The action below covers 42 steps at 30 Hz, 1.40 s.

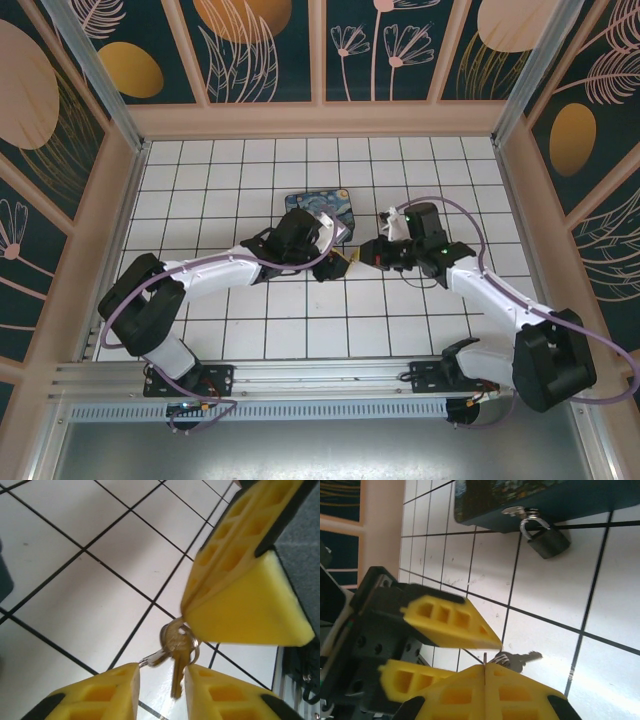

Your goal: Unlock a padlock with a key

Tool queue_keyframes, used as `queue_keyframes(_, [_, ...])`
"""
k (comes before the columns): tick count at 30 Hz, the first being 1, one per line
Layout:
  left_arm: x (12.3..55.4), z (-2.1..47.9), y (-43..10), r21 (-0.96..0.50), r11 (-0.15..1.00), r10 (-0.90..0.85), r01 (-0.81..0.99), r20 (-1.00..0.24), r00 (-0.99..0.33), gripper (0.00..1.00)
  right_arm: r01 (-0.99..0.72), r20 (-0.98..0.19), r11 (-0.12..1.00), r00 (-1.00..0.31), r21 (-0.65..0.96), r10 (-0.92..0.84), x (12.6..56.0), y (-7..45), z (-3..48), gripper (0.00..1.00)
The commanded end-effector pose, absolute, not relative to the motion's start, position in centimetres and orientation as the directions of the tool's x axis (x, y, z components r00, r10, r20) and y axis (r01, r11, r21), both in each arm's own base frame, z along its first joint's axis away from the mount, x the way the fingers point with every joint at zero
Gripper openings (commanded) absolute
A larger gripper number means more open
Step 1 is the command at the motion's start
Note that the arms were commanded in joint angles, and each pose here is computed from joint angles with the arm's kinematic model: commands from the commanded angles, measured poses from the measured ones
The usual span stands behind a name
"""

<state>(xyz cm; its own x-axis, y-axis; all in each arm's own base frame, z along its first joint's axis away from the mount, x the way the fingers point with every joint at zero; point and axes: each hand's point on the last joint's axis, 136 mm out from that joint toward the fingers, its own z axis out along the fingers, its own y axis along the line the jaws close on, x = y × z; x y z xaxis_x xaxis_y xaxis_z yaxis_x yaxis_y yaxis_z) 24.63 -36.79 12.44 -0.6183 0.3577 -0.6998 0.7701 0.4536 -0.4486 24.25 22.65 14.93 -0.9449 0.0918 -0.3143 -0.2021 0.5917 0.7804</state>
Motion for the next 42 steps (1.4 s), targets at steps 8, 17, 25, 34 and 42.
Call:
queue_keyframes(8, [24.0,16.4,-36.8,-0.675,0.387,0.094,0.628,-0.649,-0.755,0.48,-0.128,-0.306,0.455,-0.889,0.881,0.342,27.2,18.9,18.1,0.02])
queue_keyframes(17, [25.4,22.4,-37.1,-0.891,0.214,-0.201,0.401,-0.442,-0.874,0.55,-0.08,-0.232,0.341,-0.871,0.936,0.432,26.1,19.1,19.1,0.01])
queue_keyframes(25, [25.8,20.2,-37.9,-0.926,0.236,-0.19,0.295,-0.341,-0.921,0.61,-0.123,-0.229,0.258,-0.872,0.958,0.433,25.4,20.2,20.9,0.02])
queue_keyframes(34, [25.5,21.5,-36.9,-0.954,0.113,-0.234,0.277,-0.296,-0.926,0.46,-0.153,-0.232,0.22,-0.887,0.963,0.4,25.2,22.1,21.4,0.02])
queue_keyframes(42, [25.2,22.2,-35.9,-0.956,0.086,-0.24,0.279,-0.292,-0.926,0.37,-0.165,-0.235,0.213,-0.9,0.963,0.368,25.3,22.6,21.1,0.02])
